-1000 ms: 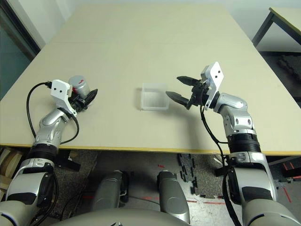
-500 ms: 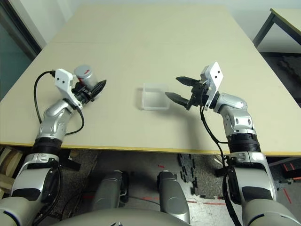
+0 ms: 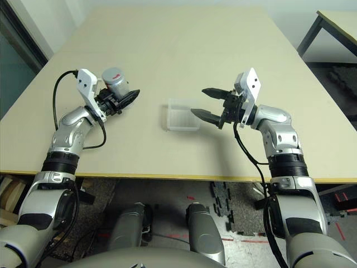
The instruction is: Pour the medicine from the bottle into the box.
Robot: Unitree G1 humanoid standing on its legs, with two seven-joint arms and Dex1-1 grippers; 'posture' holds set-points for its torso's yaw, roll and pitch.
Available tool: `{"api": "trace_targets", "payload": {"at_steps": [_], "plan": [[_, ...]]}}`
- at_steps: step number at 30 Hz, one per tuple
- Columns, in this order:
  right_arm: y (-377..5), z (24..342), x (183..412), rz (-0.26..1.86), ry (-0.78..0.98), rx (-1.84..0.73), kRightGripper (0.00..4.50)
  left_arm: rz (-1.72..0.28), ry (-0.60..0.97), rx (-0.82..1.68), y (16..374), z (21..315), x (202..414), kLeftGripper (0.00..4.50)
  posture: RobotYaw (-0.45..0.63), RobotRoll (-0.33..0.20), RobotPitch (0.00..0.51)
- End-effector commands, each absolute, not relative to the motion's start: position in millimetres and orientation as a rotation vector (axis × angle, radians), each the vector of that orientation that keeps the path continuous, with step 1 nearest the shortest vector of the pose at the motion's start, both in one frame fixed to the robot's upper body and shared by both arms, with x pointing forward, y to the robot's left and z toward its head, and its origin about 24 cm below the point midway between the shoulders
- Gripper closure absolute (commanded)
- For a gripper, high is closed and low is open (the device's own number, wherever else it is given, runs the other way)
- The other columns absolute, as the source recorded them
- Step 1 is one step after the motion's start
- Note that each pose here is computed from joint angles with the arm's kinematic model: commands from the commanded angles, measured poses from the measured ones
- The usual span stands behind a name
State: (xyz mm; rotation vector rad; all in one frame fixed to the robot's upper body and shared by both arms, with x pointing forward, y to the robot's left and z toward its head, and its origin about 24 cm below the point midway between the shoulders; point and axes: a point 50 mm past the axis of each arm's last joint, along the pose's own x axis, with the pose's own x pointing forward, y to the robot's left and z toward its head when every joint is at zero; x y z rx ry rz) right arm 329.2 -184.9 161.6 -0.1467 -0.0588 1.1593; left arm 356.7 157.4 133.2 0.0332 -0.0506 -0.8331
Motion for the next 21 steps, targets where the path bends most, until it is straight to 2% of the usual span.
{"api": "trace_targets", "payload": {"at_steps": [1, 9, 21], "plan": [[-167, 178, 332, 1.238, -0.073, -0.139, 0.0, -0.952, -0.034, 0.036, 135, 141, 355, 1.81, -0.13, 0.0, 0.055], [-138, 197, 347, 1.309, -0.083, -0.086, 0.0, -1.078, -0.023, 0.042, 106, 143, 353, 1.81, -0.14, 0.0, 0.051], [-114, 203, 358, 1.37, -0.066, -0.075, 0.0, -1.118, -0.001, 0.069, 95, 140, 355, 1.81, -0.14, 0.0, 0.049]]}}
